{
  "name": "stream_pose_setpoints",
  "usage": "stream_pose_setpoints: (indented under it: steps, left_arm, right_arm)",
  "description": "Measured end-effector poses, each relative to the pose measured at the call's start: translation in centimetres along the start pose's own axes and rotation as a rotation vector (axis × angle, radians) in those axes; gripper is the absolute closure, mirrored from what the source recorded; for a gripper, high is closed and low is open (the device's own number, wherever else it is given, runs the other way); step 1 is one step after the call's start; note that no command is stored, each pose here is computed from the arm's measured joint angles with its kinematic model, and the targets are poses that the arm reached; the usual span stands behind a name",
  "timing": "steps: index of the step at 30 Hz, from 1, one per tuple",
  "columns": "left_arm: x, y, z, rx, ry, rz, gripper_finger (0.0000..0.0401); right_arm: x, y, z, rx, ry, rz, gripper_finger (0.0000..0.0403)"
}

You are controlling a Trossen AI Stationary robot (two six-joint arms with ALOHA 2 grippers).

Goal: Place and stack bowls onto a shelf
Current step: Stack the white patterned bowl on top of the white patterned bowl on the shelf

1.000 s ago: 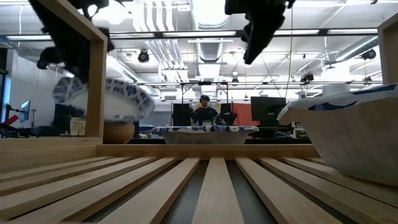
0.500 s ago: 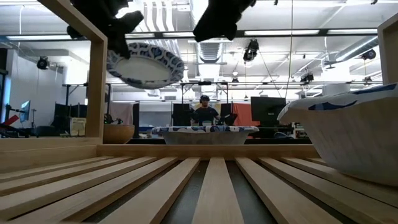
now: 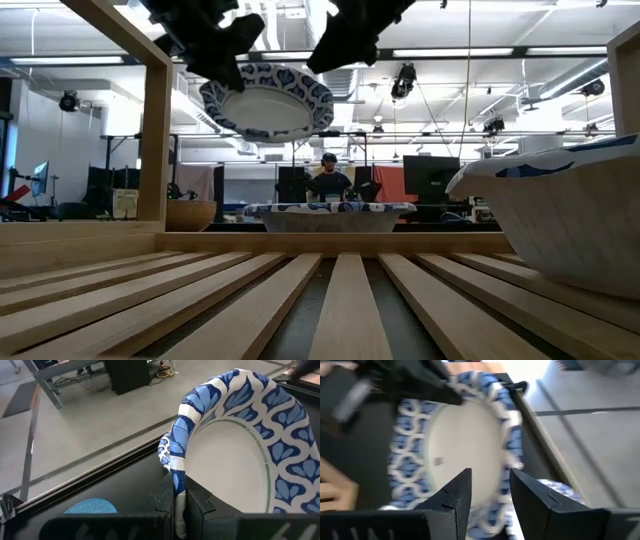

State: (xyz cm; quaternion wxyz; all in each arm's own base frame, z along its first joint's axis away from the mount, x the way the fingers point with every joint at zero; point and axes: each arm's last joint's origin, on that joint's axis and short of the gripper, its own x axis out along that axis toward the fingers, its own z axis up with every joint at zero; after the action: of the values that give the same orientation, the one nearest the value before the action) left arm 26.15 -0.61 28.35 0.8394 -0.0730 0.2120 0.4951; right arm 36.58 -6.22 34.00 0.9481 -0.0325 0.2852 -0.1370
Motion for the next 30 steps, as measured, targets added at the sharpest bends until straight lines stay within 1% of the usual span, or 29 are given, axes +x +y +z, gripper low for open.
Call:
stream_pose_setpoints:
  steps: [3, 16, 20, 23, 29, 30]
  left_arm:
    - [0.0, -0.1, 0.1, -0.018, -0.008, -0.007, 0.0401]
    - [-0.3, -1.0, 1.8, -0.030, -0.105, -0.090, 0.0401]
    - [-0.4, -1.1, 2.0, -0.018, -0.107, -0.111, 0.0401]
    - [-0.4, -1.1, 1.9, -0.018, -0.107, -0.111, 0.0401]
    - [-0.4, -1.2, 2.0, -0.030, -0.111, -0.116, 0.0401]
    - [-0.4, -1.2, 2.1, -0.037, -0.115, -0.120, 0.0400]
  right_arm:
    - [0.0, -0.3, 0.1, -0.015, -0.008, -0.038, 0.0280]
    - [0.2, -0.4, 0.1, -0.020, -0.008, -0.040, 0.0280]
    - [0.2, -0.4, 0.0, -0.020, -0.006, -0.042, 0.0282]
    - [0.2, -0.4, 0.0, -0.003, -0.006, -0.043, 0.0301]
    - [0.2, -0.5, 0.0, -0.007, -0.005, -0.053, 0.0382]
    - [0.2, -0.5, 0.0, -0.007, -0.005, -0.053, 0.0387]
